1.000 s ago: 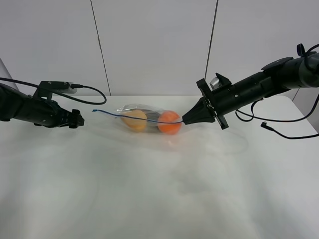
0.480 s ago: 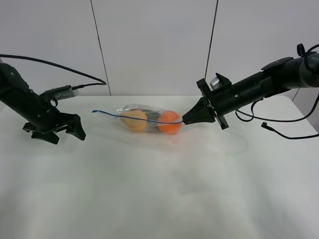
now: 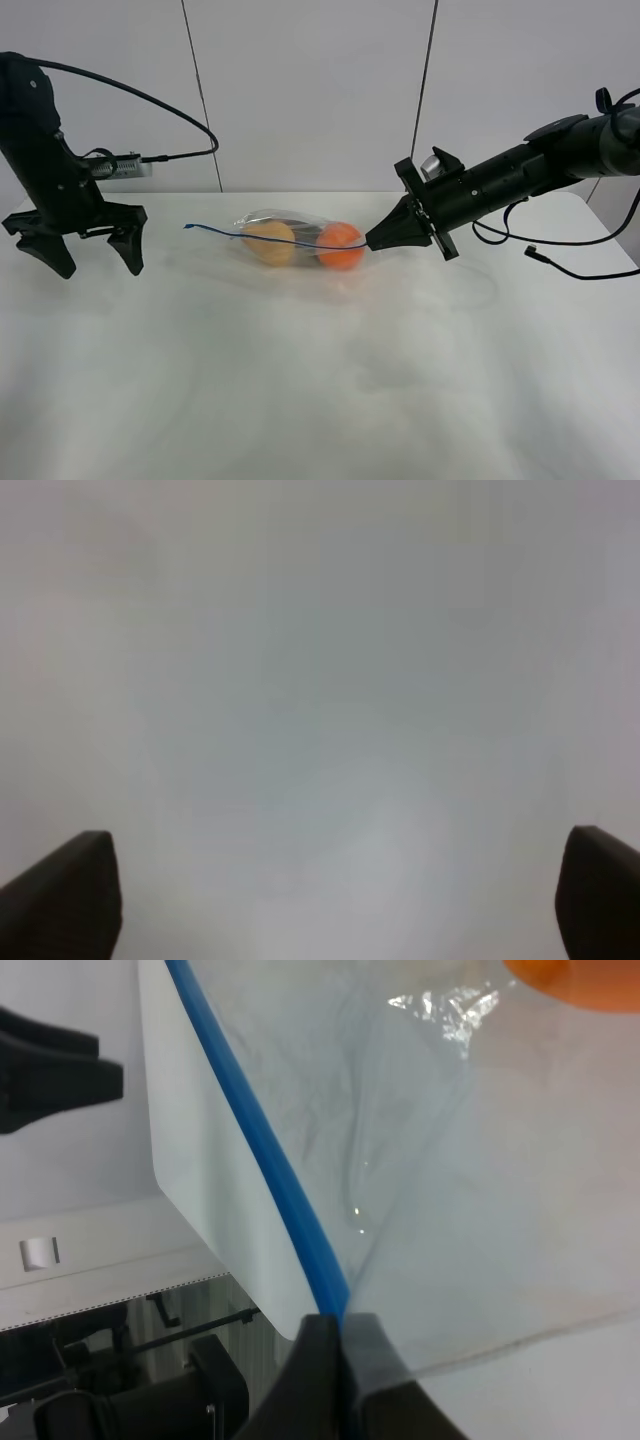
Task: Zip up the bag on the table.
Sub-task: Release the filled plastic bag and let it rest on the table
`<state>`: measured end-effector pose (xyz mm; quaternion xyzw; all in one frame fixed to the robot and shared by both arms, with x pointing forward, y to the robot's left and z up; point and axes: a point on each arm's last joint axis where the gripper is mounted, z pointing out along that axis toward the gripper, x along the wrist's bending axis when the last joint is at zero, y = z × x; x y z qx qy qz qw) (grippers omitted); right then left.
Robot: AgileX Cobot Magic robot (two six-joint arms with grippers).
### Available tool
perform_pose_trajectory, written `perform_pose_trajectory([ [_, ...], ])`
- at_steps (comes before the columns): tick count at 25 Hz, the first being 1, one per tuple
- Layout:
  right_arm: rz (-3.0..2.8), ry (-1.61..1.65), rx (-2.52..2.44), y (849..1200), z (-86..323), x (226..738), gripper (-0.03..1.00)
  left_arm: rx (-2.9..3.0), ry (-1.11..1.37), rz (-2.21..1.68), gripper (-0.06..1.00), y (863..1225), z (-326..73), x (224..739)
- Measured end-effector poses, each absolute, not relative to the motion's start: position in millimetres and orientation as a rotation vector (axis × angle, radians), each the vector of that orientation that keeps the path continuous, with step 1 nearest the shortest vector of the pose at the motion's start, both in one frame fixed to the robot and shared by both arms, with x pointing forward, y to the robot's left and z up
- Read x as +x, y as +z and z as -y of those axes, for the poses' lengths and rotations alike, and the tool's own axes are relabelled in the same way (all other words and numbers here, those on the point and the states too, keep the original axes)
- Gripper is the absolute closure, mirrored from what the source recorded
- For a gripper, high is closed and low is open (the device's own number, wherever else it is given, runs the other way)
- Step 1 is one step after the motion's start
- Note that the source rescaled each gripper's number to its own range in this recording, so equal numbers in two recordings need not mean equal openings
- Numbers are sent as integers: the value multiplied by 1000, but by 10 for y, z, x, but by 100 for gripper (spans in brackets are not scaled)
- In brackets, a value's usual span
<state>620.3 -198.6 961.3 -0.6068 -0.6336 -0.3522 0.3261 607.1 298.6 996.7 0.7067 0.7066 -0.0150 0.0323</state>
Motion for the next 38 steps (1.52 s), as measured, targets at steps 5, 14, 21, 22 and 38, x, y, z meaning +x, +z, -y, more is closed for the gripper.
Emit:
perform_pose_trajectory([
  [5,1660,-923,-1590,9613,1986,6203,97,2173,-63,-2193,-5,10018,-2985,5935],
  [14,1660,-923,-1590,9613,1986,6203,97,2162,36,-2161,-5,10425,-2995,4806],
  [21,1660,-923,-1590,9613,1986,6203,97,2076,212,-2071,-5,10461,-2987,3814],
  [22,1660,-923,-1590,9613,1986,6203,97,2044,271,-2039,-5,10472,-2987,3714],
  [38,1672,-913,-1590,9605,1991,6198,96,1711,751,-1692,-5,10486,-2981,2685],
])
